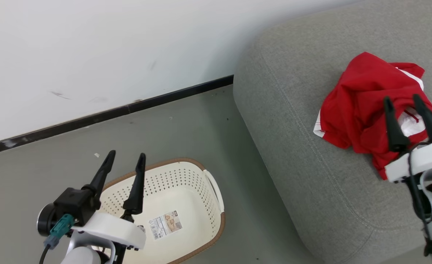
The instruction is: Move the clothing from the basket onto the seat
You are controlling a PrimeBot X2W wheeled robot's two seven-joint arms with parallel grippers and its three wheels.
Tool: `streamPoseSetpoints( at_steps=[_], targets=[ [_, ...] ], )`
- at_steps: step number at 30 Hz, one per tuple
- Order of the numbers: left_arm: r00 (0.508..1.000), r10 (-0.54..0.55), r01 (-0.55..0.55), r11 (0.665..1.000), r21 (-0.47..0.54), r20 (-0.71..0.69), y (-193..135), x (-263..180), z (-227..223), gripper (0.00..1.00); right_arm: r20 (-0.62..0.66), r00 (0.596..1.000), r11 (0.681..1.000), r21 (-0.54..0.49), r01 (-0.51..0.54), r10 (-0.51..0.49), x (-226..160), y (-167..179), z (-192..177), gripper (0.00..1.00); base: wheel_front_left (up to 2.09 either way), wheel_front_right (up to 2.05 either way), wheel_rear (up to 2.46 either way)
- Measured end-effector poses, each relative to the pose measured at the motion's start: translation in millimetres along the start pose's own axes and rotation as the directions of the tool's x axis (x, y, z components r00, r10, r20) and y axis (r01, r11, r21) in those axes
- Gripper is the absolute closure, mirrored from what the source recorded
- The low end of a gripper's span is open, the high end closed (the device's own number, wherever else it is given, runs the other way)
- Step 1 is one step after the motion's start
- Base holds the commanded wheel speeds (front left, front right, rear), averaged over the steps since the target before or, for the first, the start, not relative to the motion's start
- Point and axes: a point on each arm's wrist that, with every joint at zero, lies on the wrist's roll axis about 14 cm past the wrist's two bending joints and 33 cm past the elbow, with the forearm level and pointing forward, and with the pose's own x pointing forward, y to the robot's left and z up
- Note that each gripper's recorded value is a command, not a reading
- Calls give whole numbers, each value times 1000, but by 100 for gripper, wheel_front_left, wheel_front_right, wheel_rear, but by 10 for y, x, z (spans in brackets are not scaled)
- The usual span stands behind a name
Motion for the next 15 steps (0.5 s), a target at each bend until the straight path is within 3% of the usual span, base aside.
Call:
streamPoseSetpoints(
  at_steps=[8, 15],
  targets=[
    [986, 160, -160, 987, -14, 37, 367, -253, 83, 0, 55, 983, 983, 47, -176, 173, 87, 733, 115, 0, 0, 0, 0],
    [958, 276, -275, 961, -29, 75, 629, -468, 197, 0, 90, 962, 962, 67, -265, 259, 106, 1129, 205, 0, 0, 0, 0]
  ],
)
